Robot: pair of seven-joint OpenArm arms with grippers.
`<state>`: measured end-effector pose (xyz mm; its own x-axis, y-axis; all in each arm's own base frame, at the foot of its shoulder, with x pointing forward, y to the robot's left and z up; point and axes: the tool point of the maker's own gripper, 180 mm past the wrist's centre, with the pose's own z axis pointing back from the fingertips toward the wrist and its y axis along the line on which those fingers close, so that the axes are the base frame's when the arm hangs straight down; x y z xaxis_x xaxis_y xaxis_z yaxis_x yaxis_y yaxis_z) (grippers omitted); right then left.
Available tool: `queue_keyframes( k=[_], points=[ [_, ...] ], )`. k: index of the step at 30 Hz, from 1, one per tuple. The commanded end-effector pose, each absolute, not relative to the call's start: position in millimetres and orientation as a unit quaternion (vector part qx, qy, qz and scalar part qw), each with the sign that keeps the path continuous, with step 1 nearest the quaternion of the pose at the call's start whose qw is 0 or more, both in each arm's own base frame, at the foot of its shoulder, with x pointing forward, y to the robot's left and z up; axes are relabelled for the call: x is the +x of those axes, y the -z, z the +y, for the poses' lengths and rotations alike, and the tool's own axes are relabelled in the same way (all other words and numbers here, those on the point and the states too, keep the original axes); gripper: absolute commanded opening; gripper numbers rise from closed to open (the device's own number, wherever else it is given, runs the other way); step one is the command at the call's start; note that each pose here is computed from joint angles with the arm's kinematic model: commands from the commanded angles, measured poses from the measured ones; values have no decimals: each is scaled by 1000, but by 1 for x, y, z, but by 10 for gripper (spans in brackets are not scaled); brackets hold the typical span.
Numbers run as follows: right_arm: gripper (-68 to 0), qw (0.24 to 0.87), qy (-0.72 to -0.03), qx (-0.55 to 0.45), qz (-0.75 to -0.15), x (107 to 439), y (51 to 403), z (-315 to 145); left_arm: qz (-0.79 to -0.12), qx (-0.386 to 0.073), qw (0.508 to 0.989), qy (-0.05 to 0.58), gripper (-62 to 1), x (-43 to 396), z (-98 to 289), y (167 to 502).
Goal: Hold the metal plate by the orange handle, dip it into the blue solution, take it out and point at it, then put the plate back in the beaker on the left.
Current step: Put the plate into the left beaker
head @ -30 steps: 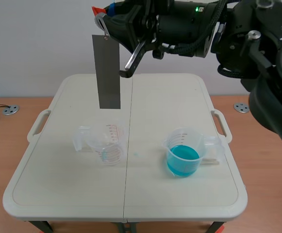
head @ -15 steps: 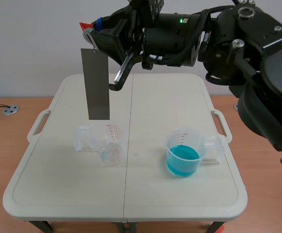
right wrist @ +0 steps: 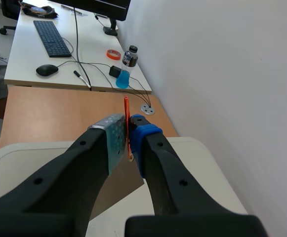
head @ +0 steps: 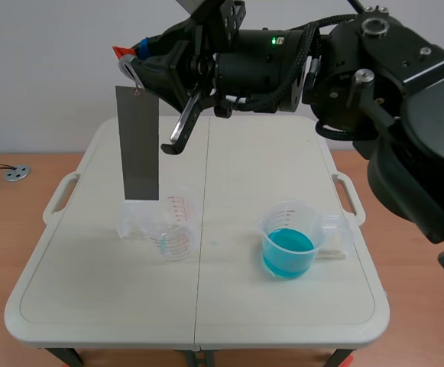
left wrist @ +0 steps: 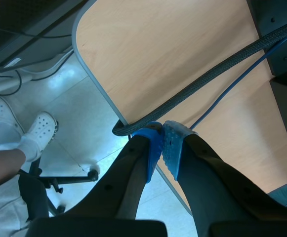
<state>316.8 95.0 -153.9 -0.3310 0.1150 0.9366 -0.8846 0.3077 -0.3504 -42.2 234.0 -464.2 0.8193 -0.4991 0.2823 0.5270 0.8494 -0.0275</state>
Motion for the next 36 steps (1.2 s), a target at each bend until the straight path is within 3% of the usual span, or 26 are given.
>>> queue_keyframes(
  k=[1, 23, 36],
  points=[
    [-662, 475, -503, 309, -652, 314, 139, 97, -136, -55, 951, 271, -594, -43, 233, 462],
    [-662, 484, -507, 316, -639, 309, 146, 109, -145, -57, 949, 273, -594, -39, 233, 461],
    [-662, 521, -495, 327, -614, 317, 174, 111, -145, -57, 949, 273, -594, -39, 233, 461]
  ],
)
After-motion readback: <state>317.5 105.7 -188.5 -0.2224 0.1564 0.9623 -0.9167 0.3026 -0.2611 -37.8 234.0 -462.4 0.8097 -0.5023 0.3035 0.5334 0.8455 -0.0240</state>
